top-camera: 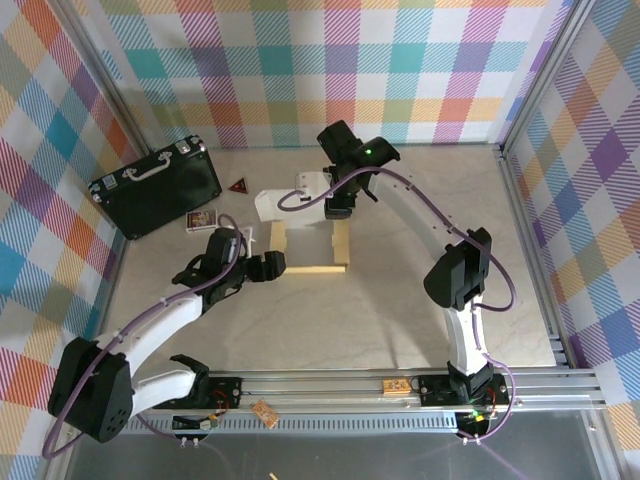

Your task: Fold the paper box

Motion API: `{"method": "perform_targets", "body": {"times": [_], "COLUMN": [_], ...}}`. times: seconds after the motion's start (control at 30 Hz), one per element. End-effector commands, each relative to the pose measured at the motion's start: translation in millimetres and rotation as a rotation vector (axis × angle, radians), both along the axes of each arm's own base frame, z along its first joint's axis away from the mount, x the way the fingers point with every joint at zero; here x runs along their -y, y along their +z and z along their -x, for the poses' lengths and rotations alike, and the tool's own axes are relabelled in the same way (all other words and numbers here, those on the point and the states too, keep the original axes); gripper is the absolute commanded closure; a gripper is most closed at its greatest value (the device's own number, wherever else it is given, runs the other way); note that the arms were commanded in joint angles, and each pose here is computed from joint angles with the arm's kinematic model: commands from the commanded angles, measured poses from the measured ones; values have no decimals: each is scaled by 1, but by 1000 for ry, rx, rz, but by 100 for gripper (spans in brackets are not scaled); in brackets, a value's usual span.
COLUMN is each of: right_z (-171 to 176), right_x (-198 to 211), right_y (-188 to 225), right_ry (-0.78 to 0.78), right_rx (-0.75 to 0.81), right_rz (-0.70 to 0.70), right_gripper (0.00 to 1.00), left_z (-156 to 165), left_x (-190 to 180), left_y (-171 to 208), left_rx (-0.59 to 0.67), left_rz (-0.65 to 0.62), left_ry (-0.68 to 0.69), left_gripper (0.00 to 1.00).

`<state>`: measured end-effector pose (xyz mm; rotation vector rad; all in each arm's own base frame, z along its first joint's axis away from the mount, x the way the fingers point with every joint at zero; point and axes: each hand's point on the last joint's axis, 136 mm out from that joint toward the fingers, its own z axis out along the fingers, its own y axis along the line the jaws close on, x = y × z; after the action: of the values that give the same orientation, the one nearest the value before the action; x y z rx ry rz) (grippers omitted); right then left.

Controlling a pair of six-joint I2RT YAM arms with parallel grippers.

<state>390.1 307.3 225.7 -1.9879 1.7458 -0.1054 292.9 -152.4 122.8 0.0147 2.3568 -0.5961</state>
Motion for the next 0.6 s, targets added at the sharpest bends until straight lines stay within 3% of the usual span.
{"method": "perform_targets", "body": {"times": [0.0,0.07,0.13,0.2,0.23,0.3,0.33,0.4,0.47,0.57], "right_z": [-4,-3,8,32,47,62,63,54,46,26], "right_x": [-9,0,15,37,39,50,54,68,62,57], "right_y": [43,89,139,162,159,124,98,21,-29,-85], "right_ry": [-35,-174,-369,-572,-606,-728,-791,-1066,-1193,-1409], "right_rx": [78,134,125,-31,-146,-367,-439,-597,-708,-704], "right_rz": [-90,-201,-417,-680,-796,-1040,-1085,-1058,-1010,-874], "right_gripper": [22,20,11,1,1,0,1,9,15,12], "left_z": [4,5,-1,-16,-23,-40,-49,-65,-77,-90], "left_x": [-9,-29,-41,-44,-45,-38,-31,-18,-14,-23], "left_y": [5,-4,-7,-7,-6,-5,-5,-11,-21,-38], "left_rx": [16,-4,-12,-45,-57,-79,-83,-128,-166,-198], "left_rz": [18,-50,-46,55,78,89,98,106,80,2], "left_ry": [67,158,220,250,258,231,205,153,142,174], "left_gripper": [14,9,3,4,4,5,6,9,11,13]}}
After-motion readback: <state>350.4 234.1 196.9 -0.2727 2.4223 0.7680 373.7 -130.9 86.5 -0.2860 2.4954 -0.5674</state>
